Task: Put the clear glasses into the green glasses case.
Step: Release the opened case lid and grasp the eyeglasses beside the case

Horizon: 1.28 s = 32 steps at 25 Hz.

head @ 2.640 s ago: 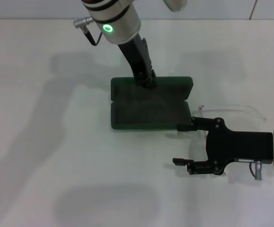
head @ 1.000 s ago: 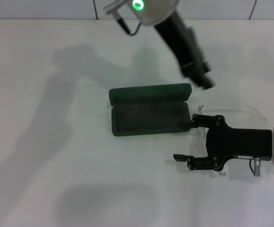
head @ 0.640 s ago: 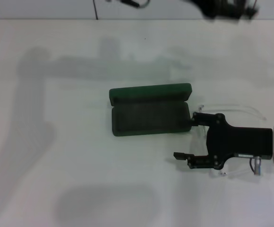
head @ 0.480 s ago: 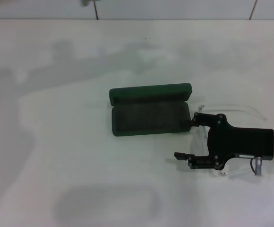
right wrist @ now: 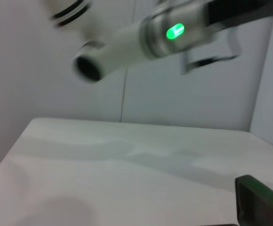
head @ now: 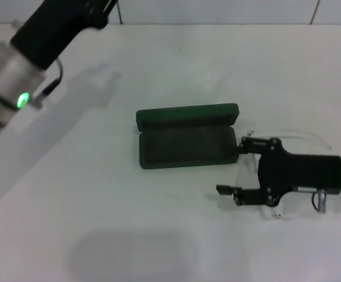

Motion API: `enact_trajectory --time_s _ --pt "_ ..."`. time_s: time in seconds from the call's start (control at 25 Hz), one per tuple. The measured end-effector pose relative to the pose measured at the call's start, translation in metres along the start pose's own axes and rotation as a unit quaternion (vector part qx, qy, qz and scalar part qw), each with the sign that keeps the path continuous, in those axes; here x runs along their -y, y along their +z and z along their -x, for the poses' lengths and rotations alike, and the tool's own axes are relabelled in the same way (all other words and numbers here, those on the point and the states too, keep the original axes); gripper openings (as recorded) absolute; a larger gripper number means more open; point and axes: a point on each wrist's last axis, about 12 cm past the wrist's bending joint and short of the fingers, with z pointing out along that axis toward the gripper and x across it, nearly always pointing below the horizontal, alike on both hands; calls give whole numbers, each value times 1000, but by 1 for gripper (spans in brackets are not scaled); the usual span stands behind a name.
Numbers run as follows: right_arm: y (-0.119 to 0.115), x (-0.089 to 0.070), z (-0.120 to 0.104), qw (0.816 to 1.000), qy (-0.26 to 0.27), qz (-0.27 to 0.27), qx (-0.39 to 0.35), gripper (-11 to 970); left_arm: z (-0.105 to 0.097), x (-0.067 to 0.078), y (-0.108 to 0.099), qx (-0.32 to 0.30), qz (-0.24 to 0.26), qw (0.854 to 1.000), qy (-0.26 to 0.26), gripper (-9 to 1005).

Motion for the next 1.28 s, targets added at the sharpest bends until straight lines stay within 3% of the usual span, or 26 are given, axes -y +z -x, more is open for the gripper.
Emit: enact_trajectory --time_s 0.08,0.12,0.16,0.28,0.44,0.64,0.76,0.96,1.12,1.28 --pt "0 5 6 1000 24 2 1 748 -3 6 -23 17 21 1000 9 388" --pt "1 10 15 999 43 9 -1 748 -2 12 -49 37 43 998 12 388" --pt "1 10 15 999 43 9 -1 748 -2 12 -49 37 43 998 12 388" --pt "0 20 32 998 65 15 -8 748 -1 19 -85 51 76 996 20 388" --pt "3 36 58 992 115 13 -46 748 -1 24 -103 51 89 994 38 387" --pt "13 58 97 967 207 -6 -147 748 1 26 -114 47 94 993 51 387" --pt "22 67 125 937 266 -24 -226 748 2 24 -117 44 96 993 55 387" --pt "33 69 166 891 301 -29 -338 748 4 19 -121 21 77 996 49 387" --pt "46 67 182 856 318 -43 -405 748 5 17 -122 -4 54 997 50 387" --pt "53 62 180 839 322 -42 -437 748 5 16 -120 -3 50 998 48 386"
